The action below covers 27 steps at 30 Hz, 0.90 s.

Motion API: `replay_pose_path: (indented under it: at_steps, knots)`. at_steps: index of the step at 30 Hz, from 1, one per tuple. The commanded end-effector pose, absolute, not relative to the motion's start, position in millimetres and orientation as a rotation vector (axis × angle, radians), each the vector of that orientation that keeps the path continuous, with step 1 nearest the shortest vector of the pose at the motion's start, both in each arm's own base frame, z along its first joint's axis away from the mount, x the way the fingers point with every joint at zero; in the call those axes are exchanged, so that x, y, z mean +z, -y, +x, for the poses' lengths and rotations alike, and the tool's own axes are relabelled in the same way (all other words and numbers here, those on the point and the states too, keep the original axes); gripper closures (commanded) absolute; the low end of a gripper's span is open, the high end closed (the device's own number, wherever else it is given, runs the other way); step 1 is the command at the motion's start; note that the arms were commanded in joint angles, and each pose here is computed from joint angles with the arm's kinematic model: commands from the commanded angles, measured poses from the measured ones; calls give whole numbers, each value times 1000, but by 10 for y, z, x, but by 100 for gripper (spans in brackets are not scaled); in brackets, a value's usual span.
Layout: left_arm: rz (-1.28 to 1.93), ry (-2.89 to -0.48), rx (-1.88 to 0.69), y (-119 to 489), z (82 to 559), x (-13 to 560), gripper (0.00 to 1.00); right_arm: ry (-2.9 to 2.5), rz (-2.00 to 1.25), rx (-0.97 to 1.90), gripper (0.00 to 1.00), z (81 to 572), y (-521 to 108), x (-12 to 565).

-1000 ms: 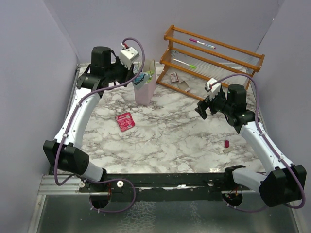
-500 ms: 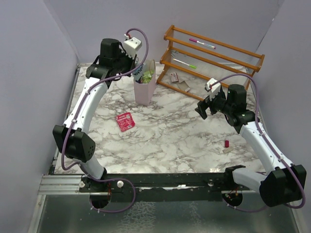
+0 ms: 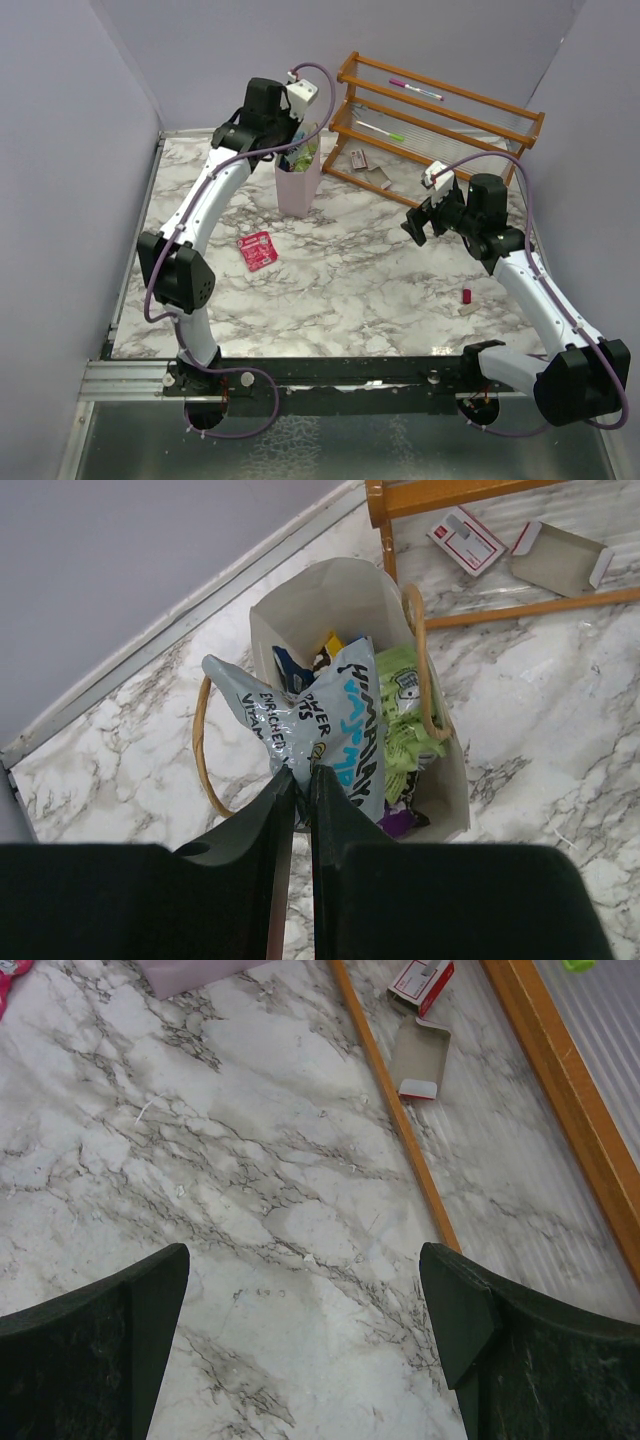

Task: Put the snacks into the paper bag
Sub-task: Place the snack in the paper bag.

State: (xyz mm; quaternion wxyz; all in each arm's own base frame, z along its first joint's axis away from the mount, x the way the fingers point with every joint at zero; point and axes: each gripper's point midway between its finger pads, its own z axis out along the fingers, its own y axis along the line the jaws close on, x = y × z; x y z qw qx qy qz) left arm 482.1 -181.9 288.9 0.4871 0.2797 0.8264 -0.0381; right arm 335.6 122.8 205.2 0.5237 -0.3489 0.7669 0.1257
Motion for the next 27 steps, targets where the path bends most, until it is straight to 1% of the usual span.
replay_pose_path:
  at_steps: [1,8,16,24,27]
  knots:
    - [647,-2000,-10,1758,4973,2958,100,-1840,-842,301,1,3336,-1214,2029]
    - [658,-2013,-43,1887,5146,2839,100,-1839,-841,296,1,3333,-1209,2033]
    - [661,-2000,33,1849,5315,2806,100,-1840,-842,294,1,3337,-1207,2031]
    - [709,-2015,82,1826,5385,2625,100,-1843,-841,292,1,3340,-1202,2020]
    - [747,-2030,42,1889,5360,2513,94,-1843,-841,290,1,3341,-1200,2021]
